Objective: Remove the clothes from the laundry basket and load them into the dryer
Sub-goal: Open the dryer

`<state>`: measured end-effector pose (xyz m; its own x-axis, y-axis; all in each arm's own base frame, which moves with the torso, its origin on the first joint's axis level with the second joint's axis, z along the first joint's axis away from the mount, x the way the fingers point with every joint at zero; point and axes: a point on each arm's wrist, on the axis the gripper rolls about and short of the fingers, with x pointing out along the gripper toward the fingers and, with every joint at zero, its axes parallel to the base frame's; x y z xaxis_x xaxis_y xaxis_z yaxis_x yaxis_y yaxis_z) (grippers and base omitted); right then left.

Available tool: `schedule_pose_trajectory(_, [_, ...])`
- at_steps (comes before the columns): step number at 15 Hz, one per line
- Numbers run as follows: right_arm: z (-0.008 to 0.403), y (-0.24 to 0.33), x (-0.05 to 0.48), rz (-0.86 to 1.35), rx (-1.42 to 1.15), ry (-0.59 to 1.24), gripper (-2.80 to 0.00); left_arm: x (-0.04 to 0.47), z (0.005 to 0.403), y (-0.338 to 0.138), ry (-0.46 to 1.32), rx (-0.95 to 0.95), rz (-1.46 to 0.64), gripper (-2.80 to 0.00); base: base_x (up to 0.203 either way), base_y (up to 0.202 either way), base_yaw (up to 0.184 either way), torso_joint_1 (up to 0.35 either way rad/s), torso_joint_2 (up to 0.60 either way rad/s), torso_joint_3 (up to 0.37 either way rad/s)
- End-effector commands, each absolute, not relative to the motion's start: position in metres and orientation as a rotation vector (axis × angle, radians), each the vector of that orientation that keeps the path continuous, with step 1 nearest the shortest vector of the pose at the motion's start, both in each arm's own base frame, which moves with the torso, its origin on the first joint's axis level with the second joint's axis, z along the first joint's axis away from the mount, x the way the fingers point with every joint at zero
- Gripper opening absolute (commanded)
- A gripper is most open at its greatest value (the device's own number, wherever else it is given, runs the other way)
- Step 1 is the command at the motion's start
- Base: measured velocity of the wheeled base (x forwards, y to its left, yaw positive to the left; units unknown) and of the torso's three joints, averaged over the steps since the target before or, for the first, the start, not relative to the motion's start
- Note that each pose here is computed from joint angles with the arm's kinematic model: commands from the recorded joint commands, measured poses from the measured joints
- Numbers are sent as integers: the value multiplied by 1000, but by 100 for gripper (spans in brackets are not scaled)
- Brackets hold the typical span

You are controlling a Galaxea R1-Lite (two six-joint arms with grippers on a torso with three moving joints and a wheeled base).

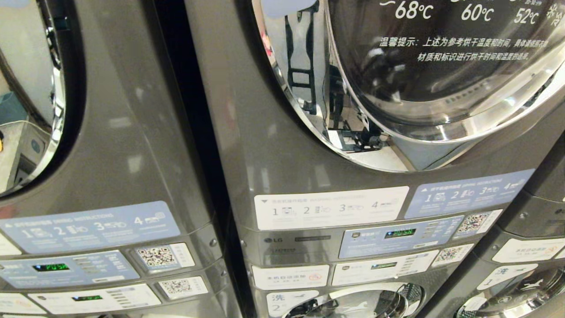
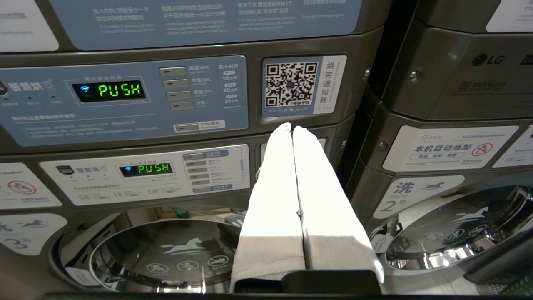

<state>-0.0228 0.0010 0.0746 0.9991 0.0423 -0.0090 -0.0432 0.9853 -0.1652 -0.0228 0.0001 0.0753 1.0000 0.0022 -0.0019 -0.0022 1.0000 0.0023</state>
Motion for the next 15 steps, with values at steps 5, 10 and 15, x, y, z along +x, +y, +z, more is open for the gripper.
schedule_pose_trajectory(5, [75, 1, -23, 42, -165, 6, -280, -23, 75, 0, 3, 2, 3, -280, 0, 0, 0, 0, 0, 0])
schedule_pose_trajectory(10, [75, 1, -23, 42, -164, 6, -280, -23, 75, 0, 3, 3, 3, -280, 0, 0, 0, 0, 0, 0])
schedule_pose_trajectory(15, [75, 1, -23, 41, -159, 7, -280, -23, 75, 0, 3, 3, 3, -280, 0, -3, 31, -1, 1, 1])
